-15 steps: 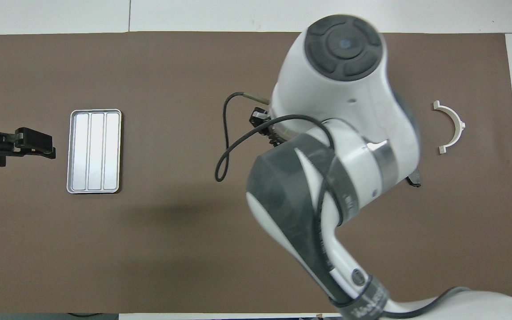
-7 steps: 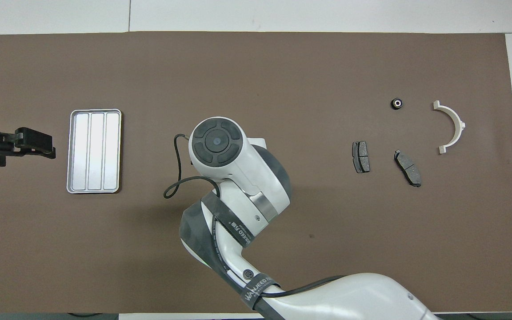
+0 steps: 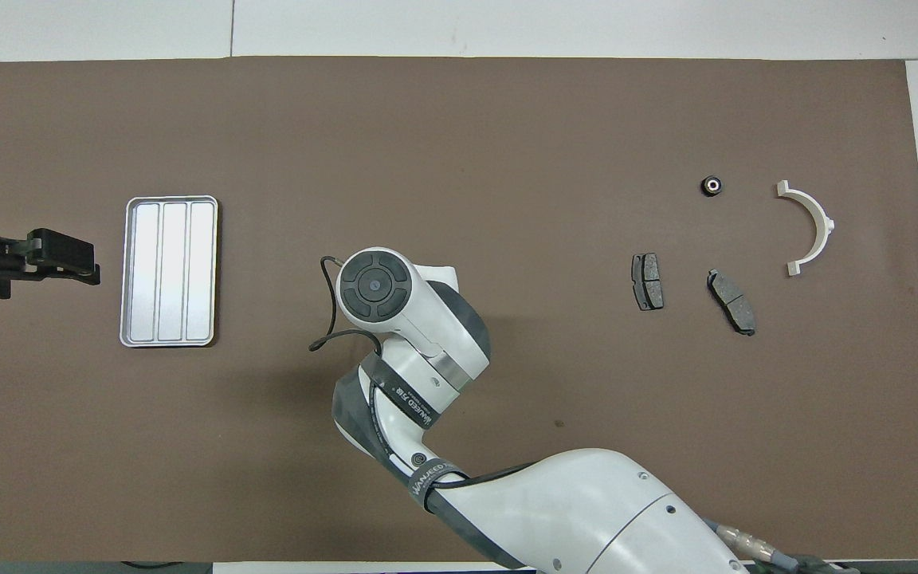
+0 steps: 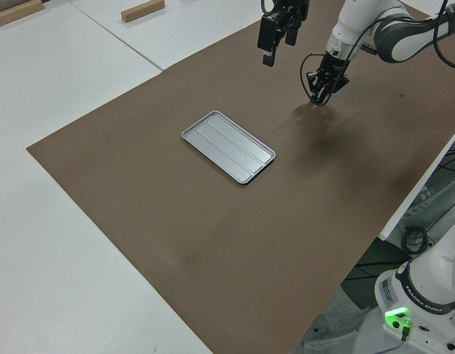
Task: Pick bearing gear from pile to tray
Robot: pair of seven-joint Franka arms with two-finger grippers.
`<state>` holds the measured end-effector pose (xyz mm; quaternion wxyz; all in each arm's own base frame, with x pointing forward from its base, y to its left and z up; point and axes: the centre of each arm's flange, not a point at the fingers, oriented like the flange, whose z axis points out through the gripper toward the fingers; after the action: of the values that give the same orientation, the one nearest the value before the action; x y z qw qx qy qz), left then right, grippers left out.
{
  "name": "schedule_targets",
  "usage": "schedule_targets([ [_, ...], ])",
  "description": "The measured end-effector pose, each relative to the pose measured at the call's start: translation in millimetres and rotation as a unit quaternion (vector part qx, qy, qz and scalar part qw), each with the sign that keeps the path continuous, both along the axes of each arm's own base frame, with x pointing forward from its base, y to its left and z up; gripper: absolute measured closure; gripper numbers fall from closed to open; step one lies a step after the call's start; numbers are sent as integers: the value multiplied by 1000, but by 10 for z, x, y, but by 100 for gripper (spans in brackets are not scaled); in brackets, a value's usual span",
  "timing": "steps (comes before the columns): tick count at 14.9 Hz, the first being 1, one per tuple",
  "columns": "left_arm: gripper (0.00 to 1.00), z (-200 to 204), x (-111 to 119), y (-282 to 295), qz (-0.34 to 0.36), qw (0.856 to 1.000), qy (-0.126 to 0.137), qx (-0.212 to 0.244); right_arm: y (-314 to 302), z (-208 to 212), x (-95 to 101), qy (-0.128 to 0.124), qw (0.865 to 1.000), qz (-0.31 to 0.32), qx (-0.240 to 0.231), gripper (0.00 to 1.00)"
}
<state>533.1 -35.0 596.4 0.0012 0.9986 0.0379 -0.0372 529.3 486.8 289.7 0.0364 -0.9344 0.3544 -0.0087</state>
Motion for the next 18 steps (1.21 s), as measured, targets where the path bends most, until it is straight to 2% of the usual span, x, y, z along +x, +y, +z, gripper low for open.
schedule_targets([
  [4, 0, 0, 0, 0, 0, 1000, 0, 0, 2, 0, -3, -1, 1000, 1, 0, 76],
  [5, 0, 0, 0, 0, 0, 1000, 0, 0, 0, -2, -3, -1, 1000, 1, -1, 71],
  [7, 0, 0, 0, 0, 0, 1000, 0, 0, -6, -3, -4, 2, 1000, 1, -5, 68],
  [9, 0, -1, -1, 0, 0, 1000, 1, 0, -71, 47, 29, 22, 999, -4, -25, 47],
  [11, 0, 4, -6, -2, 0, 1000, 1, 0, -195, 324, 204, 35, 998, -18, -39, 30],
  [12, 0, 12, -11, -5, 0, 1000, 0, 0, -291, 528, 328, 40, 998, -25, -42, 15],
  [13, 0, 23, -16, -7, -1, 1000, -1, 0, -410, 732, 449, 44, 998, -24, -43, 5],
  [14, 0, 32, -21, -7, 1, 1000, -2, 0, -550, 924, 560, 49, 998, -17, -44, 0],
  [16, 0, 50, -17, -16, 44, 999, -7, 3, -931, 1324, 779, 57, 997, 16, -39, 0],
  [18, 0, 22, 5, -196, 98, 995, -19, 3, -1442, 1727, 952, 62, 994, 82, -36, 0],
])
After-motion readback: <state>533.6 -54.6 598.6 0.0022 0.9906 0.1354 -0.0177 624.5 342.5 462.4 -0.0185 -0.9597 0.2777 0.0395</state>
